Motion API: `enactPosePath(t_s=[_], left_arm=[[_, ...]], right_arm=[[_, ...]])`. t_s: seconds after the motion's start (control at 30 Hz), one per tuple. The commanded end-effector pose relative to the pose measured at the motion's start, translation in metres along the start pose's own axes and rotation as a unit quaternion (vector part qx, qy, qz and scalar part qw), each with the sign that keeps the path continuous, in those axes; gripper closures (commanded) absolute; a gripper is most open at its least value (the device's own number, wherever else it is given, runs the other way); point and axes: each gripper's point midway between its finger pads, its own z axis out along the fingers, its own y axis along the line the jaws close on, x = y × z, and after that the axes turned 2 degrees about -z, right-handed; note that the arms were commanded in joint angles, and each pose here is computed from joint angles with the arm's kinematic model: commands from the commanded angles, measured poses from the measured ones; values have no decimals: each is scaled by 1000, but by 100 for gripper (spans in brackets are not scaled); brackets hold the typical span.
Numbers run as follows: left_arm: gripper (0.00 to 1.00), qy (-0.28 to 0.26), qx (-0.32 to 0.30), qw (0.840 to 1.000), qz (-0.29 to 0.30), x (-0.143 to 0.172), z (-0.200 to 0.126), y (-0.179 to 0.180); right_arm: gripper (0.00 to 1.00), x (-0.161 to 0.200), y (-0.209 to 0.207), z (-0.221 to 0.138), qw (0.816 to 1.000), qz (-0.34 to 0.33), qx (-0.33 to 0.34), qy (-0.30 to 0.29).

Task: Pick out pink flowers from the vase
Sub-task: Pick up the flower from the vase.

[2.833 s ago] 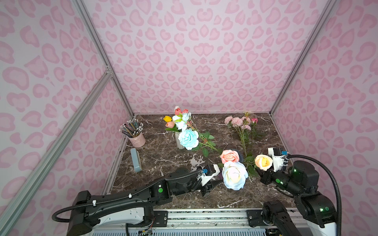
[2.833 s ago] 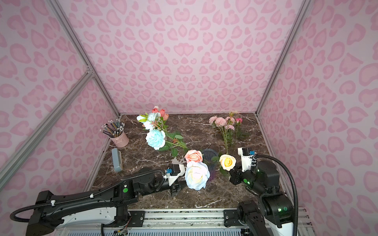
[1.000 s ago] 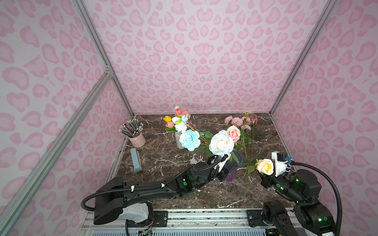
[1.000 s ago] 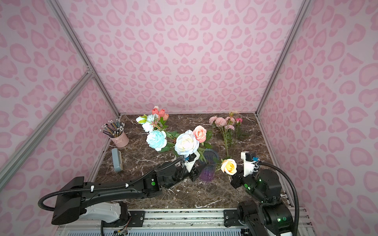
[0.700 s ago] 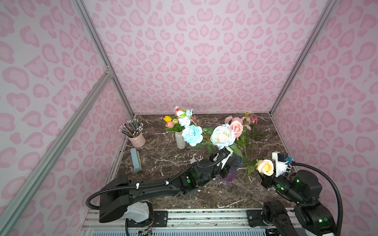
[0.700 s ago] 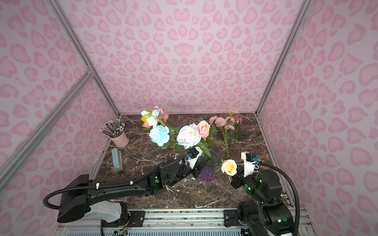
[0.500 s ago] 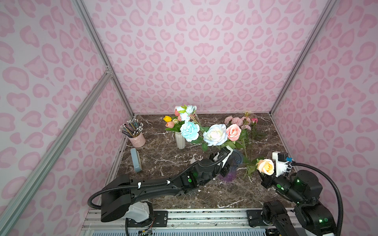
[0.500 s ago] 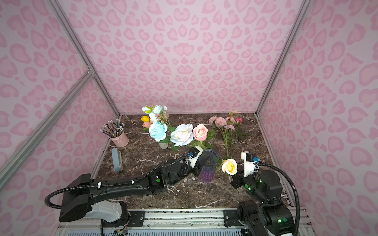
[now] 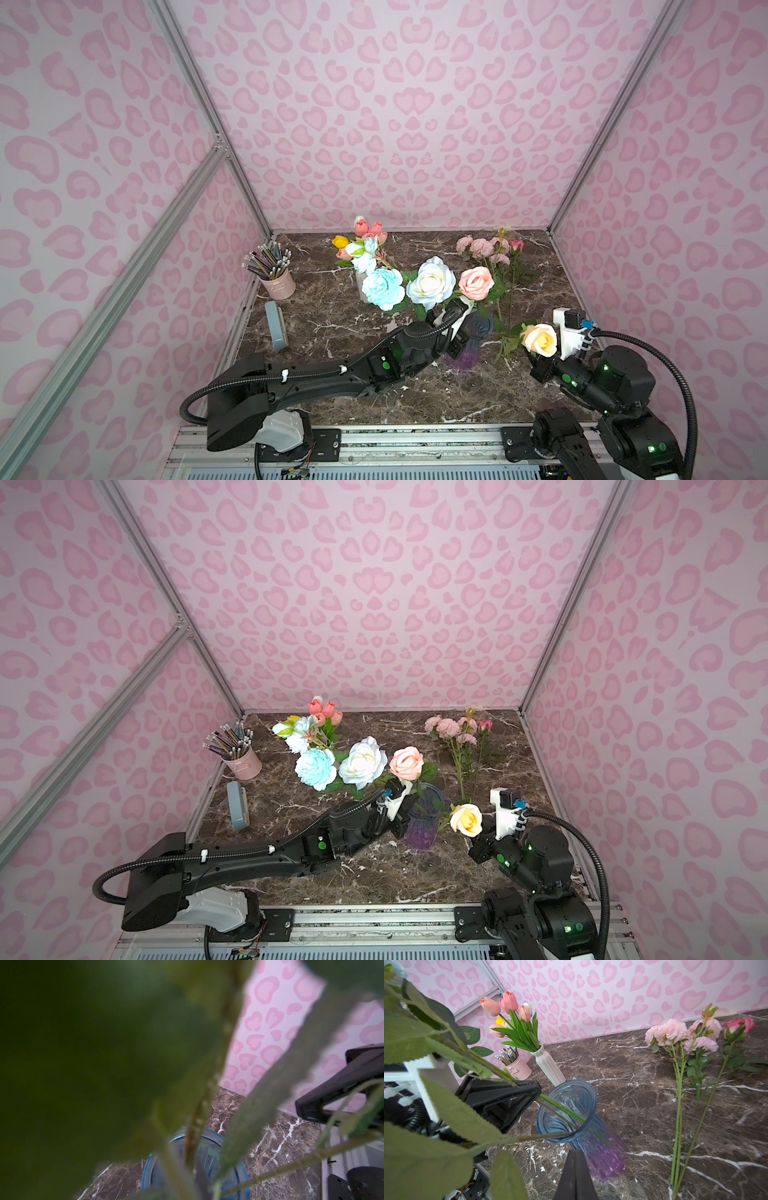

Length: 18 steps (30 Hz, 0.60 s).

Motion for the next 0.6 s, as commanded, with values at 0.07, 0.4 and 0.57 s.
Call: enactPosePath(t_s=[0.07, 0.4, 0.57], left_arm=[[96, -39, 30, 999, 15, -33, -7, -9], [97, -59, 74, 994, 53, -95, -34, -19], [97, -79, 86, 991, 70, -133, -52, -20]], right_arm=[[100, -9, 5, -4, 1000, -9, -7, -16], [100, -49, 11, -23, 996, -45, 26, -69], [95, -88, 17, -29, 989, -80, 37, -115]])
